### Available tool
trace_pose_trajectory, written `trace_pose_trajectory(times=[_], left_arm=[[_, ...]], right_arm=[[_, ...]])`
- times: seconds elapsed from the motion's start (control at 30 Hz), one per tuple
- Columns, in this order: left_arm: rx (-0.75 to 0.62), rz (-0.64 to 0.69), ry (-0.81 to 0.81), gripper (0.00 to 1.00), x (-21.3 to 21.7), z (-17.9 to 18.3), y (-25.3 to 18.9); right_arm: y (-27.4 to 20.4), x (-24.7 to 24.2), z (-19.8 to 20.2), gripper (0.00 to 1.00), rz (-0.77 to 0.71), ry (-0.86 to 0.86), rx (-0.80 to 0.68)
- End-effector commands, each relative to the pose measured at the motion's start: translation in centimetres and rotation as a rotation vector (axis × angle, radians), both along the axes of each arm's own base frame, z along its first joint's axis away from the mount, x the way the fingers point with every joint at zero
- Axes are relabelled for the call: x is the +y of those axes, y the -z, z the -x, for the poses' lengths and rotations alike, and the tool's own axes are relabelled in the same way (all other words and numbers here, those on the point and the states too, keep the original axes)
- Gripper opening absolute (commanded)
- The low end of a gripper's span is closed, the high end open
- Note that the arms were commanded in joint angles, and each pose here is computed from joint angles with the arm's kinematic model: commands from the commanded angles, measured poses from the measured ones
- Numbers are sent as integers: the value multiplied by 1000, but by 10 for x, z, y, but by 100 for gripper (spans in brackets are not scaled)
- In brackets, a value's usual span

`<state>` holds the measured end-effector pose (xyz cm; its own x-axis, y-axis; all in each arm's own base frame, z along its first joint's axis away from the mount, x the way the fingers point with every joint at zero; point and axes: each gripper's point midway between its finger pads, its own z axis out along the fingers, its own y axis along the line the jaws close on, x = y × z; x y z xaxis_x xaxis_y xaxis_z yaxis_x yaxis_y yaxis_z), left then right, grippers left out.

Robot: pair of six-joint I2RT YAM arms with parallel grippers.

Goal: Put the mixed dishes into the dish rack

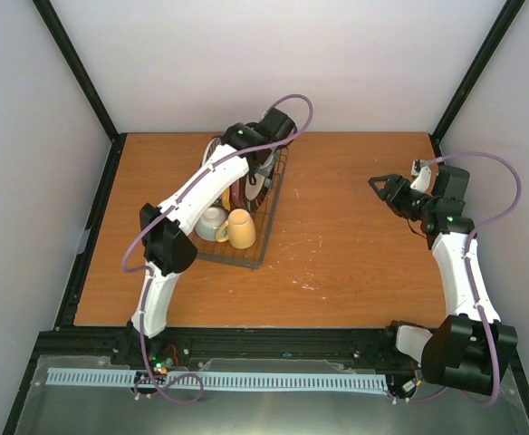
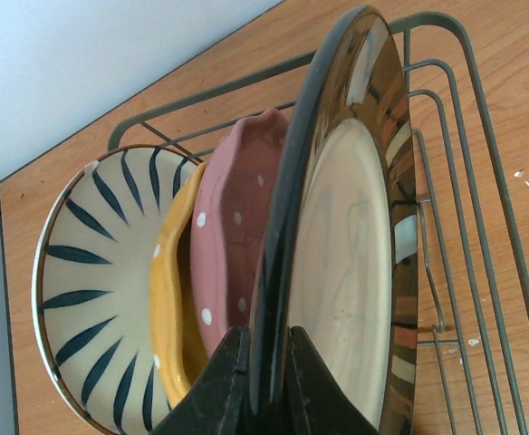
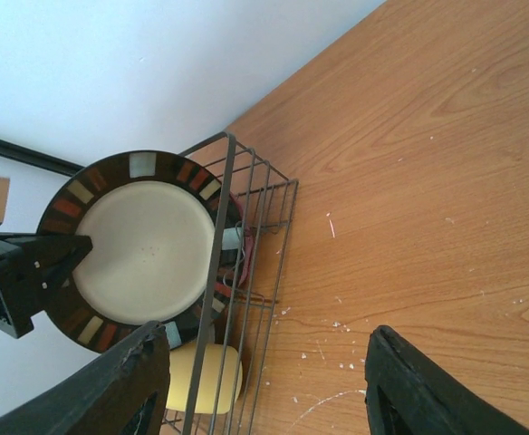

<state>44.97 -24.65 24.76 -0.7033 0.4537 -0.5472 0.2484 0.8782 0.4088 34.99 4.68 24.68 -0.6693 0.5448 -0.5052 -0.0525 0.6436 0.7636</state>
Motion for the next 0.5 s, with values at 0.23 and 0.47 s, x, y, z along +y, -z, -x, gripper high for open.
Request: trace_pose_trajectory(times=[0.23, 0.47], left_arm=[[-67, 37, -49, 2, -3, -6, -13], [-31, 18, -60, 16, -9, -3, 6]], right_arm=[[-5, 2, 1, 59, 10, -23, -19], [-5, 2, 2, 59, 14, -27, -18]])
